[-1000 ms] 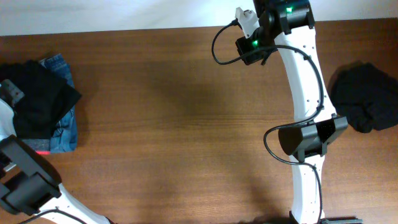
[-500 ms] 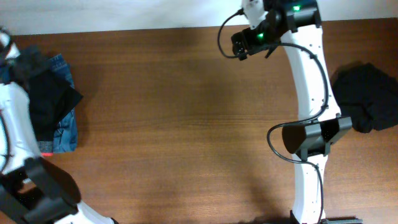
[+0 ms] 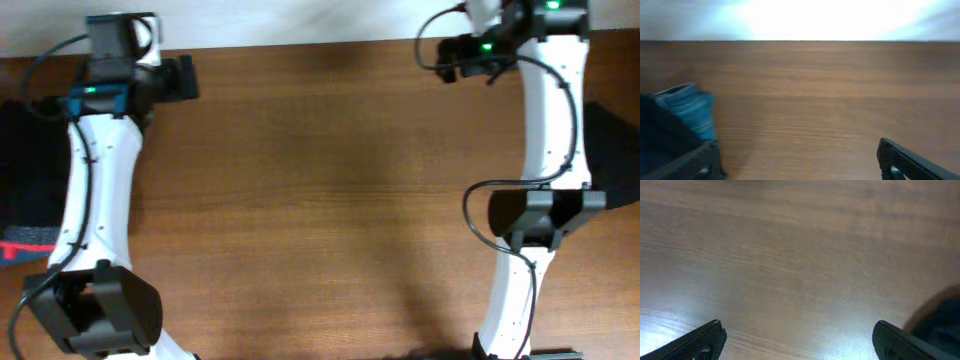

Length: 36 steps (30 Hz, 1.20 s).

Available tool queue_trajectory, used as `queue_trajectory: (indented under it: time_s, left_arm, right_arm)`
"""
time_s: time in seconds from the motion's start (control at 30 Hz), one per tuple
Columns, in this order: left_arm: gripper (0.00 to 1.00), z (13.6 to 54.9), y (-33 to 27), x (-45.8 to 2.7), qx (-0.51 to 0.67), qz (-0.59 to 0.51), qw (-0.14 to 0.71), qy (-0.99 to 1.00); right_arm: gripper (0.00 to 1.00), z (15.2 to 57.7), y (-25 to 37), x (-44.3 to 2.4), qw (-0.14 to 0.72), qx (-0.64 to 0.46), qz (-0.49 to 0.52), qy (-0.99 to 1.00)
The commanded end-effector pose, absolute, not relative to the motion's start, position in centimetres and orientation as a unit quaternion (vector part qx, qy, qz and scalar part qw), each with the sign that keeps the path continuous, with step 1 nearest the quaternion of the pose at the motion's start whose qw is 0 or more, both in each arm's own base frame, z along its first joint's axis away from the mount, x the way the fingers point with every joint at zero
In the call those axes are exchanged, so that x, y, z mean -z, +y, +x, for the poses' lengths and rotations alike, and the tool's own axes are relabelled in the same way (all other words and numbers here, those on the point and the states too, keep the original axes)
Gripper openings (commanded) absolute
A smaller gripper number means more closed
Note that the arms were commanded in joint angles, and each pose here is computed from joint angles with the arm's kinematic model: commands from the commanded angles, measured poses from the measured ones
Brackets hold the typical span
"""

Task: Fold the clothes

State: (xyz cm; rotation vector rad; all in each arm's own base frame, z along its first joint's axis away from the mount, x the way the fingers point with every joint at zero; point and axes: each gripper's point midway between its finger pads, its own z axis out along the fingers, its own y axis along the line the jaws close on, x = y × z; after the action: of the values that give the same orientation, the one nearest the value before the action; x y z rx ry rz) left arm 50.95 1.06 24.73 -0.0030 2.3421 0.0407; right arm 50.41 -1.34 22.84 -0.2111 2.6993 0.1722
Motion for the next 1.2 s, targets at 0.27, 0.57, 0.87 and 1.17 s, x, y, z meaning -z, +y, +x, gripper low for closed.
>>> queue_trajectory:
  time_s: [0.27,0.57,0.87,1.17]
  left_arm:
    - [0.99,46.6,-2.3,-26.4,0.021,0.04,0.356,0.934]
    - [0.99,42.4,-2.0,-28.2,0.02,0.038,0.35,0.936]
    - [0.99,37.1,-1.2,-27.1,0.001,0.031,0.356,0.934]
    - [0.99,31.7,-1.0,-26.0,0.001,0.031,0.419,0.908]
  right_arm:
    - [0.99,45.2,-7.9,-27.0,0.21,-0.096,0.04,0.972]
    - [0.99,42.1,-6.2,-33.5,0.277,-0.088,0.023,0.956]
    - [0.99,34.3,-5.0,-31.2,0.192,-0.073,0.056,0.977]
    - [0.99,29.5,-3.3,-27.4,0.218,-0.067,0.036,0.973]
